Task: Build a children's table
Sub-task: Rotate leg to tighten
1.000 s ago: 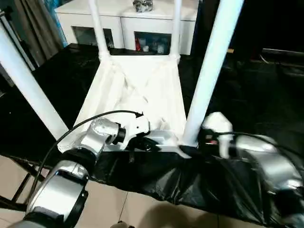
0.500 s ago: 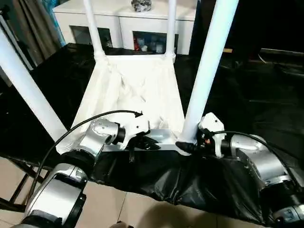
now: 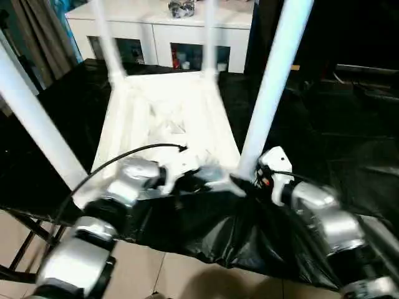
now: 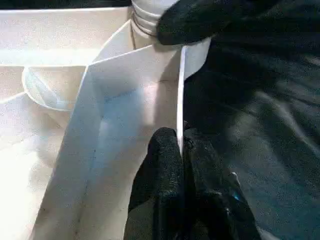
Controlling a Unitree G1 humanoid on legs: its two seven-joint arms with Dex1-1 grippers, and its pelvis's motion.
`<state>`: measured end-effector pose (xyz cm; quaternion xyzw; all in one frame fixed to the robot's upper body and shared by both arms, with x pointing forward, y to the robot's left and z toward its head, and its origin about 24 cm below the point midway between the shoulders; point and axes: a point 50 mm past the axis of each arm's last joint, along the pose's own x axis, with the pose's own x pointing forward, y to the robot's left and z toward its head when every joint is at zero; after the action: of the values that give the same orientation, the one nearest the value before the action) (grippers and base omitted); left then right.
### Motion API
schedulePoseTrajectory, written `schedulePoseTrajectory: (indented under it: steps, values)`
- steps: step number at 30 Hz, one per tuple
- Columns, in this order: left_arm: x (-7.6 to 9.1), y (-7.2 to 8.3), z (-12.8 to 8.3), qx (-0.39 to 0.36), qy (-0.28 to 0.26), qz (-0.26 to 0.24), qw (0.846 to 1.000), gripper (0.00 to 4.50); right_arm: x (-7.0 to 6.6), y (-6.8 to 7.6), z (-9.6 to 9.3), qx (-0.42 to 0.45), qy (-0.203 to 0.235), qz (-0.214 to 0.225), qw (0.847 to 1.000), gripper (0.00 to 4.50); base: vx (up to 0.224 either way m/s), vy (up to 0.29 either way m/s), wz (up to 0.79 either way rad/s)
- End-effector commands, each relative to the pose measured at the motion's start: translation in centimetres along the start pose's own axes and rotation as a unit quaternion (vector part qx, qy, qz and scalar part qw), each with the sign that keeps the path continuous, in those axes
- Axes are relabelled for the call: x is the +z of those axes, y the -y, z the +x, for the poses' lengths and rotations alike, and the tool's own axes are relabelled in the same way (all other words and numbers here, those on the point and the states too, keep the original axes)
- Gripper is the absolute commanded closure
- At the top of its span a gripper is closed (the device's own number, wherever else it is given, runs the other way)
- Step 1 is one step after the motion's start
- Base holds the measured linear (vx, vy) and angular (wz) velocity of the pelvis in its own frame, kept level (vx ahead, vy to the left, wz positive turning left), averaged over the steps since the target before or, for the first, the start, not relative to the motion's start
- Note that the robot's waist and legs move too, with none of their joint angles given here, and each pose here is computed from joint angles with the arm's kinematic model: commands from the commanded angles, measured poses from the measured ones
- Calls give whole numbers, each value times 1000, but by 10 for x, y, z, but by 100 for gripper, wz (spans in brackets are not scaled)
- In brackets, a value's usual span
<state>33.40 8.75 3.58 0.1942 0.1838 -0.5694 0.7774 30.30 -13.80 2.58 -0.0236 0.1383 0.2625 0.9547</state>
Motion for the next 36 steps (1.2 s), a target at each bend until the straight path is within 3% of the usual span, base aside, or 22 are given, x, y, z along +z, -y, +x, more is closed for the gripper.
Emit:
schedulePoseTrajectory:
  steps: [1, 5, 6, 13, 16, 21, 28, 29, 32, 36]
  values:
    - [3, 22, 36, 22, 15, -49, 998, 450, -7, -31, 18, -13, -5, 30, 999, 180, 0, 0, 0]
    - [9, 27, 44, 19, 20, -46, 999, 450, 0, -46, 25, 0, 21, 24, 999, 180, 0, 0, 0]
    - [10, 27, 44, 18, 20, -42, 999, 450, 4, -49, 26, 2, 34, 20, 999, 145, 0, 0, 0]
    - [1, 23, 29, 4, 18, -27, 999, 450, 18, -30, 12, 52, 79, 1, 996, 74, 0, 0, 0]
    - [-2, 22, 18, -25, 36, -18, 999, 450, 15, -19, 0, 118, 52, -29, 991, 58, 0, 0, 0]
    - [-6, 21, 7, -55, 38, -3, 998, 450, 14, -13, -12, 186, 33, -46, 981, 58, 0, 0, 0]
    - [-8, 19, -14, -119, 55, 1, 991, 450, 10, -4, -30, 308, -18, -80, 948, 58, 0, 0, 0]
    - [-10, 18, -18, -129, 45, 6, 991, 450, 10, -3, -32, 326, -29, -84, 941, 84, 0, 0, 0]
    - [-16, 17, -24, -149, 23, 13, 989, 450, 8, -1, -35, 358, -54, -97, 927, 95, 0, 0, 0]
    - [-19, 17, -28, -162, 12, 20, 987, 450, 7, 1, -35, 378, -70, -106, 917, 137, 0, 0, 0]
